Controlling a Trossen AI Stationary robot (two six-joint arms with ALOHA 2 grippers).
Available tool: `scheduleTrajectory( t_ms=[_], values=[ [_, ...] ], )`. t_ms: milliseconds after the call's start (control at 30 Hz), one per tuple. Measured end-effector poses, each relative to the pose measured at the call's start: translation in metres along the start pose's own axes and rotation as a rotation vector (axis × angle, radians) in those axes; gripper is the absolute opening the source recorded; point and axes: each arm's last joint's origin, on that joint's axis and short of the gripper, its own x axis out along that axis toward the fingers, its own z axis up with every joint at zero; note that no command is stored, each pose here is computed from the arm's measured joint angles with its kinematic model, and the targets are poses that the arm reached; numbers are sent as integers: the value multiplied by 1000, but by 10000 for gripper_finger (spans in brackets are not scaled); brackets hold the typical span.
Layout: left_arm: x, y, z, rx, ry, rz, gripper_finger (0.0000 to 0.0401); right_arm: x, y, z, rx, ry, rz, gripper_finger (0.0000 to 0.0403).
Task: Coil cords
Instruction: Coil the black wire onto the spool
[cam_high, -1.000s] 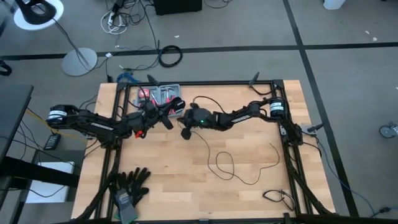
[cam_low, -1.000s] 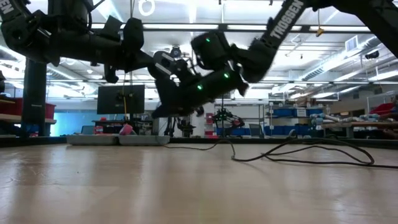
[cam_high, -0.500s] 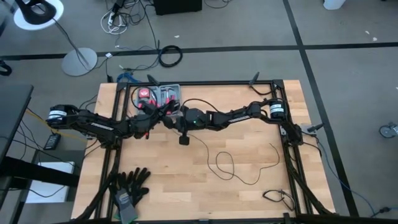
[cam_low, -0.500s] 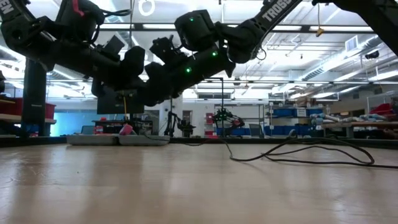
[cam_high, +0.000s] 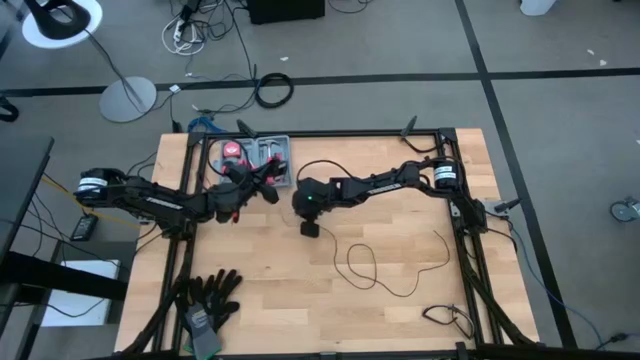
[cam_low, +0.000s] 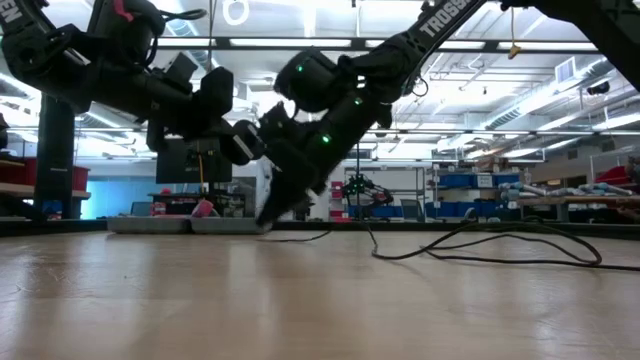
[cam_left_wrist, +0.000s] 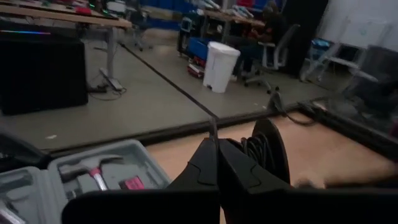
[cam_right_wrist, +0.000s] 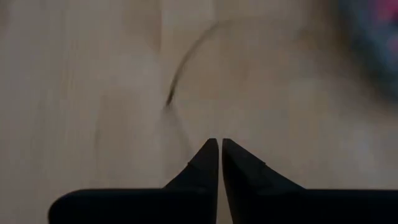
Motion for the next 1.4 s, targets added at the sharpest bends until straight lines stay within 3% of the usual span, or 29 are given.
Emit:
scheduleTrajectory(
  t_ms=[267, 433, 600, 733, 967, 1033, 1133, 1300, 1400],
  values=[
    [0, -2, 8, 23, -59, -11, 0, -5, 4, -13, 23, 155, 116, 45],
    [-1, -4, 7, 33, -60, -20, 0, -37, 0, -20, 12, 337, -57, 38],
    [-7, -9, 8, 53, -72, -39, 0, -94, -4, -28, 0, 297, -228, 11],
    [-14, -15, 11, 96, -103, -67, 0, -128, -3, -60, 70, 104, -259, 4],
    [-26, -25, 18, 118, -170, -137, 0, -138, -2, -116, 334, -704, -184, 11],
    [-28, -27, 20, 120, -184, -149, 0, -136, -3, -124, 412, -877, -173, 7],
    [-28, -29, 21, 135, -188, -156, 0, -122, -5, -124, 471, -1004, -157, 3],
    [-28, -32, 24, 136, -194, -167, 0, -77, -6, -100, 436, -985, -151, 5],
    [-28, -33, 24, 138, -195, -168, 0, -65, -9, -81, 382, -1036, -174, 8]
  ],
)
